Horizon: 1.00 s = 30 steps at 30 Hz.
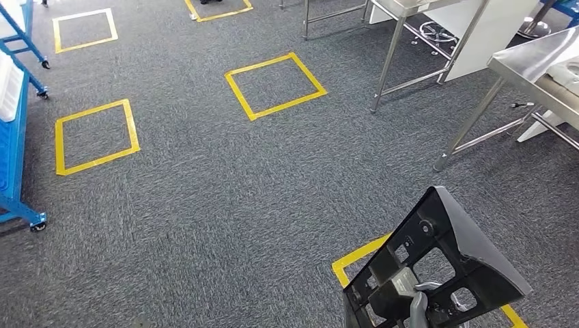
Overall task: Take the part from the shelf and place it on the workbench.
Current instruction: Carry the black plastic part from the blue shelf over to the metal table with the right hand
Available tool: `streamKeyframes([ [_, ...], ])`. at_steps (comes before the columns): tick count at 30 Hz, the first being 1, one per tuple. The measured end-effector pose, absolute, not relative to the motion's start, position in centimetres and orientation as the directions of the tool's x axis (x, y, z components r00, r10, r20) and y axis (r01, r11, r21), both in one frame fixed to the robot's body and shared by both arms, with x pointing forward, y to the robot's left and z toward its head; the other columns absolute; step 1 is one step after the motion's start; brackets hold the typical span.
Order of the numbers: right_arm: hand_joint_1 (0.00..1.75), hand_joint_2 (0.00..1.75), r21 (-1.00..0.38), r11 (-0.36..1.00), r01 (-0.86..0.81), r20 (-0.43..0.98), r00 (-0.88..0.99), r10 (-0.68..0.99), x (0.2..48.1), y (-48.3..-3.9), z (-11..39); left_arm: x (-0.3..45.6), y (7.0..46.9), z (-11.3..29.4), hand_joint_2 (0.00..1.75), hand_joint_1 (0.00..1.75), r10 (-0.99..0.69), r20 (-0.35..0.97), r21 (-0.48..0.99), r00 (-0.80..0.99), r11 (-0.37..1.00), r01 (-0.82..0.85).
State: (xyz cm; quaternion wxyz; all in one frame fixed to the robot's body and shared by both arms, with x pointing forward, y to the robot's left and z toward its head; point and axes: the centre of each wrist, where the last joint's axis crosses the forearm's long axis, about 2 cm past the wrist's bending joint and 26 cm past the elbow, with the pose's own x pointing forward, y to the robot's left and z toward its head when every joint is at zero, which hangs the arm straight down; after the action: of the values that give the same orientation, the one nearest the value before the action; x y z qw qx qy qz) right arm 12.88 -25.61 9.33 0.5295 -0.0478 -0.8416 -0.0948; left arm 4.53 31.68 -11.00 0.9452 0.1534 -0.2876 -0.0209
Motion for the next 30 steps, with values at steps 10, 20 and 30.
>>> streamKeyframes([
  [10, 1.75, 1.75, 0.086, 0.980, 0.177, 0.902, -0.431, -0.001, 13.3, -25.1, 9.6, 4.2, 31.6, -11.0, 1.75, 0.00, -0.125, 0.525, 0.297, 0.842, 0.954, -0.043],
  [20, 1.75, 1.75, 0.075, 0.981, 0.180, 0.903, -0.430, 0.010, 13.4, -24.9, 9.7, 4.4, 31.1, -11.0, 1.75, 0.00, -0.123, 0.524, 0.285, 0.842, 0.958, -0.037],
  [30, 1.75, 1.75, 0.063, 0.981, 0.186, 0.905, -0.424, 0.022, 13.3, -25.0, 9.7, 4.5, 30.5, -11.0, 1.75, 0.00, -0.126, 0.532, 0.277, 0.837, 0.961, -0.031],
])
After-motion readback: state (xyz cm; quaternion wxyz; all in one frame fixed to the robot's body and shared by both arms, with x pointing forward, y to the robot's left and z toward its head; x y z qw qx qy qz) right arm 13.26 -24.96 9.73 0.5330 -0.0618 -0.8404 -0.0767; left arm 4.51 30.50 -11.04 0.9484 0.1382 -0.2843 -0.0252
